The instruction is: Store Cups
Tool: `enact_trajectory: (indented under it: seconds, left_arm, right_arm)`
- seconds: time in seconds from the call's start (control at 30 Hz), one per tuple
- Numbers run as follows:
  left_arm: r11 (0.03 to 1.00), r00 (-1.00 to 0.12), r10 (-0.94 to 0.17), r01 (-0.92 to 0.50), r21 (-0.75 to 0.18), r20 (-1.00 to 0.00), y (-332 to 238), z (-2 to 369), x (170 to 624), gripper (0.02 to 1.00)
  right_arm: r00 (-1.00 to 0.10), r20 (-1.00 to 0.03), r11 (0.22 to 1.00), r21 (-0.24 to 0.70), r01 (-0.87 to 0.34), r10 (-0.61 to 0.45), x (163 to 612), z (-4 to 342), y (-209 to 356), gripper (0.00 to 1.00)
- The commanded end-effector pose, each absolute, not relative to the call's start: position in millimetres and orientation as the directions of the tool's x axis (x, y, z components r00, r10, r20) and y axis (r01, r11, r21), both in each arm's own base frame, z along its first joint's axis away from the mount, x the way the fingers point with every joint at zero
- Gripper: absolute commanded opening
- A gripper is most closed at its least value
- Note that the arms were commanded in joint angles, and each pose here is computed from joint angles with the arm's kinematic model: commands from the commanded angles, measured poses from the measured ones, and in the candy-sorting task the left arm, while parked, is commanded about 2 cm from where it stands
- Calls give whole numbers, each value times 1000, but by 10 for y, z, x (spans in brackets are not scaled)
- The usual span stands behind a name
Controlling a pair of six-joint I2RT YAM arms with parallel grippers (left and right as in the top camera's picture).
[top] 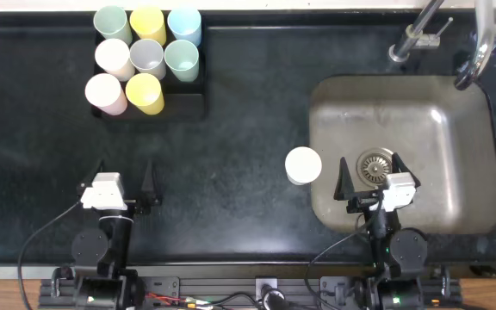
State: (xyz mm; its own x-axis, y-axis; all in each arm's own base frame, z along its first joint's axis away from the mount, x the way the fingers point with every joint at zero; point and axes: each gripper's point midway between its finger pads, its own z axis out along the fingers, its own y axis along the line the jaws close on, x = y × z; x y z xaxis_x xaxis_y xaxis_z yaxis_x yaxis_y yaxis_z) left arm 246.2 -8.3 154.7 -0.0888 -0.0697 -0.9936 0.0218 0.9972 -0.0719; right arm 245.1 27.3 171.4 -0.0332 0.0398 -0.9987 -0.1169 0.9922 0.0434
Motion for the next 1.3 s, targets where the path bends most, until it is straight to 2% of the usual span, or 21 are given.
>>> enact_trajectory:
  seconds: [0.03, 0.2, 0.33, 0.47, 0.67, 0.77, 0.9, 0.97, 1.1, 1.3]
  left_arm:
    - [997, -82, -52, 44, -56, -995, -121, 1559, 2455, 1000]
    - [997, -82, -52, 44, -56, -995, -121, 1559, 2455, 1000]
    - [997, -82, -52, 44, -56, -995, -121, 1559, 2455, 1000]
    - [997, -82, -52, 44, -56, -995, -121, 1559, 2455, 1000]
    - [997, -82, -52, 44, -56, -995, -121, 1559, 2455, 1000]
    - [997, -82, -52, 44, -56, -995, -121, 1559, 2455, 1000]
    - [997, -82, -52, 44, -56, -995, -121, 1559, 2455, 1000]
    - [997, -82, -52, 44, -56, -995, -121, 1559, 2455, 1000]
    - [997, -82, -52, 44, -56, -995, -121, 1559, 2455, 1000]
    - [997, -82, -52, 44, -56, -995, -121, 1559, 2455, 1000]
  right_arm:
    - [-23, -998, 991, 53, -125, 50, 2447, 1719, 290, 998]
    - [-53, -982, 975, 188, -121, 183, 2443, 1801, 294, 996]
    - [-130, -974, 974, 201, -104, 188, 2434, 2138, 291, 998]
    - [-359, -919, 980, 194, -54, 162, 2440, 2345, 287, 998]
    - [-706, -698, 987, 162, 8, 120, 2490, 2461, 311, 998]
    - [-822, -566, 991, 133, -21, 59, 2589, 2362, 365, 998]
    - [-907, -391, 960, 155, -232, -156, 2681, 2027, 605, 1000]
    - [-933, -317, 955, 183, -235, -169, 2735, 1829, 671, 978]
    - [-966, -158, 958, 169, -232, -206, 2732, 1446, 705, 956]
    - [-961, -56, 945, 175, -276, -271, 2738, 1148, 814, 965]
